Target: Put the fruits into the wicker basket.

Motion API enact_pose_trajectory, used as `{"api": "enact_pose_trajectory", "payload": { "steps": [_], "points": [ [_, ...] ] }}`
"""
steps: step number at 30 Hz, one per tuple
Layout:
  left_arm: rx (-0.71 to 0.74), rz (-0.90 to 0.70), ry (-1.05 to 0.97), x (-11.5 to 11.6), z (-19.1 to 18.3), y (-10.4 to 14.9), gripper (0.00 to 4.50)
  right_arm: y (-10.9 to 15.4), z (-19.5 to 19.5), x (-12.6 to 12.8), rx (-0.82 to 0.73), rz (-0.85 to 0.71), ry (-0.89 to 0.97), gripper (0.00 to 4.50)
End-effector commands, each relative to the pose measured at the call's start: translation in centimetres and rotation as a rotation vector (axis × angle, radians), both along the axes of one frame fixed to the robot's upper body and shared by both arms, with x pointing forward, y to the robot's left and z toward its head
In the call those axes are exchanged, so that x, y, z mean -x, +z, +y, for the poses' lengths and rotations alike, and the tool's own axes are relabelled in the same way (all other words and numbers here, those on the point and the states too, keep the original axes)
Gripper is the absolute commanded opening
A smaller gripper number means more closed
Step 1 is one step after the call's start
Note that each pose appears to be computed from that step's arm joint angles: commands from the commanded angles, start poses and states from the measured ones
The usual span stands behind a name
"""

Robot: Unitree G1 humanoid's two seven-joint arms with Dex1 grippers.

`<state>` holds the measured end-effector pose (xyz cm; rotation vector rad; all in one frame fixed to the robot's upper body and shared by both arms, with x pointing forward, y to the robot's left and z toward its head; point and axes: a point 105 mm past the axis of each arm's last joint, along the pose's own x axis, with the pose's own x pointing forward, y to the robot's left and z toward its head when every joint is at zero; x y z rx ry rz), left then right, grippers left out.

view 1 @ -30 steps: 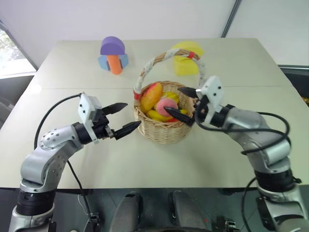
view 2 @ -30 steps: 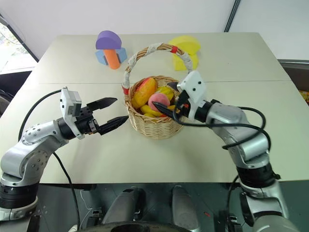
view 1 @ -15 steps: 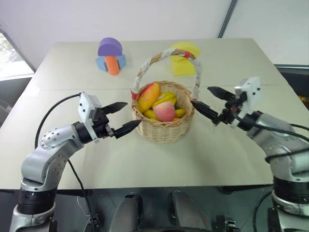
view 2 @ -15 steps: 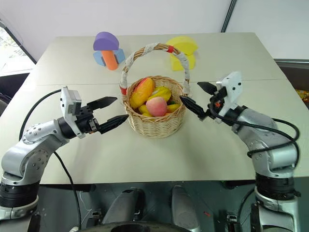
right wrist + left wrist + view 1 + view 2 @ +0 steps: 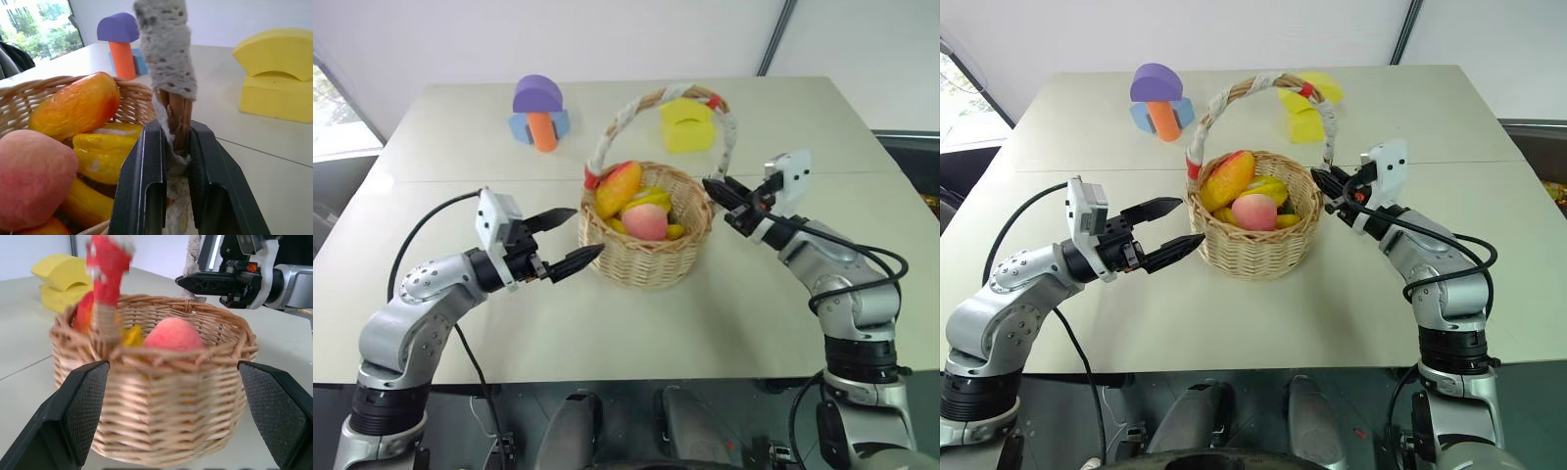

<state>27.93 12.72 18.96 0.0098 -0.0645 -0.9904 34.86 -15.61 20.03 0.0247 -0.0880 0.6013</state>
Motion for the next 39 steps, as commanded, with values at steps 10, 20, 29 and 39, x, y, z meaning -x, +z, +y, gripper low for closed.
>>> {"api": "enact_pose_trajectory", "payload": {
  "steps": [10,20,29,39],
  "points": [
    [0.02,-0.033,-0.06,0.1,-1.2,0.8,4.5,5.5,-18.1,0.1,0.091,-0.178,-0.731,0.08],
    [0.021,-0.035,-0.069,0.1,-1.4,0.9,4.5,3.2,-22.6,0.2,0.034,-0.137,-0.92,1.12],
    [0.011,-0.011,0.004,-0.5,0.1,0.0,4.5,4.5,-22.7,3.7,0.083,-0.235,-0.906,4.04],
    [-0.126,0.074,0.3,-2.8,5.9,-5.5,4.5,0.1,-13.1,6.5,0.211,-0.148,-0.291,4.04]
  ]
}}
